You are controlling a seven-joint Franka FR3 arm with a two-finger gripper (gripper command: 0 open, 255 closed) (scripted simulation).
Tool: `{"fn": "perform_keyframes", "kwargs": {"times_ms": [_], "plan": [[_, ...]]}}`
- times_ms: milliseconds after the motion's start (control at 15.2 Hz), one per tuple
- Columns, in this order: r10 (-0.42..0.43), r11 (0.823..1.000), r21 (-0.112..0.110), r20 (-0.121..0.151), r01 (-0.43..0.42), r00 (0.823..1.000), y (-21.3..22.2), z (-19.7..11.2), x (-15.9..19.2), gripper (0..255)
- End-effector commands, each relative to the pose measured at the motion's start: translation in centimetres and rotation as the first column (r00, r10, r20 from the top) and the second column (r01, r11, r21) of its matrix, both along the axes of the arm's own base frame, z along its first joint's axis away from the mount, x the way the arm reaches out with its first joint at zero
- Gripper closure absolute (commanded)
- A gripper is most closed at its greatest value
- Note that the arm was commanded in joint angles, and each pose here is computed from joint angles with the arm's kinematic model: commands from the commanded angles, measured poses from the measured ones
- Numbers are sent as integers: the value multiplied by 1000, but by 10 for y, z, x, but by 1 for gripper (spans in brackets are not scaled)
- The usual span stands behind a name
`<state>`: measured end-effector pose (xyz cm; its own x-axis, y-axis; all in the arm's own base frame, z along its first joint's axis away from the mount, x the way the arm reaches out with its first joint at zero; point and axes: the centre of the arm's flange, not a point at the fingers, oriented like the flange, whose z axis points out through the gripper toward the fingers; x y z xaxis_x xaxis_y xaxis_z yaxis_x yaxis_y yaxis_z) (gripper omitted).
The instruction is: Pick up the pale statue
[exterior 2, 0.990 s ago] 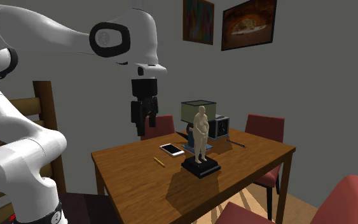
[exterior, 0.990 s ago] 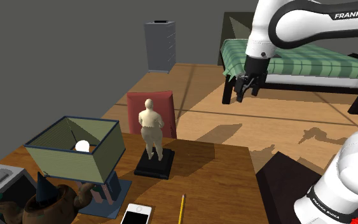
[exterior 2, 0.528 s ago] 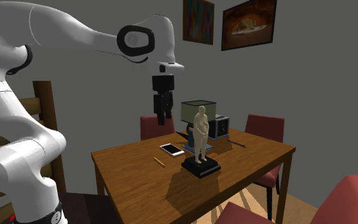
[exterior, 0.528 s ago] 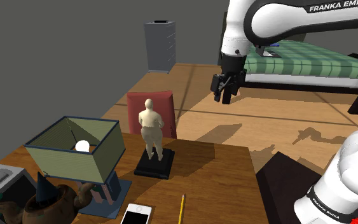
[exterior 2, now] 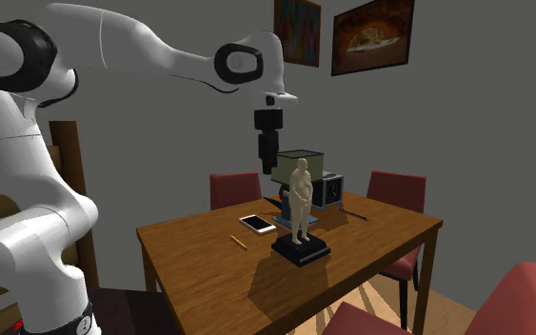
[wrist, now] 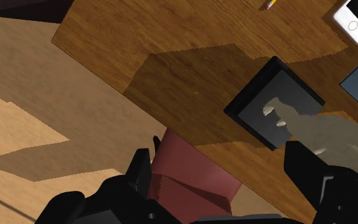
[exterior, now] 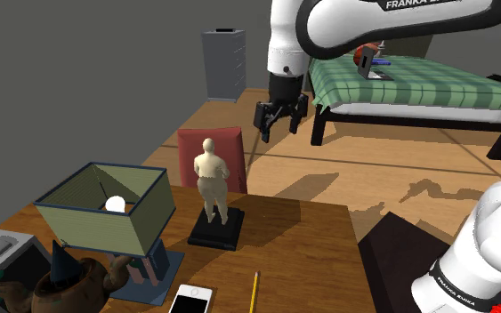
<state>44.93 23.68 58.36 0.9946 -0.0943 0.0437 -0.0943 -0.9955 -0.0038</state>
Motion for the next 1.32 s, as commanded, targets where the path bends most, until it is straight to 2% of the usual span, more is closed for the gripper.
{"fn": "perform_keyframes", "kwargs": {"times_ms": [0, 792, 1254], "plan": [[-2, 1000, 3, 1, 2, 1000, 23, 5, 13, 0], [-5, 1000, 16, 13, 5, 1000, 159, 26, 85, 0], [-5, 1000, 16, 13, 5, 1000, 159, -11, 85, 0]]}}
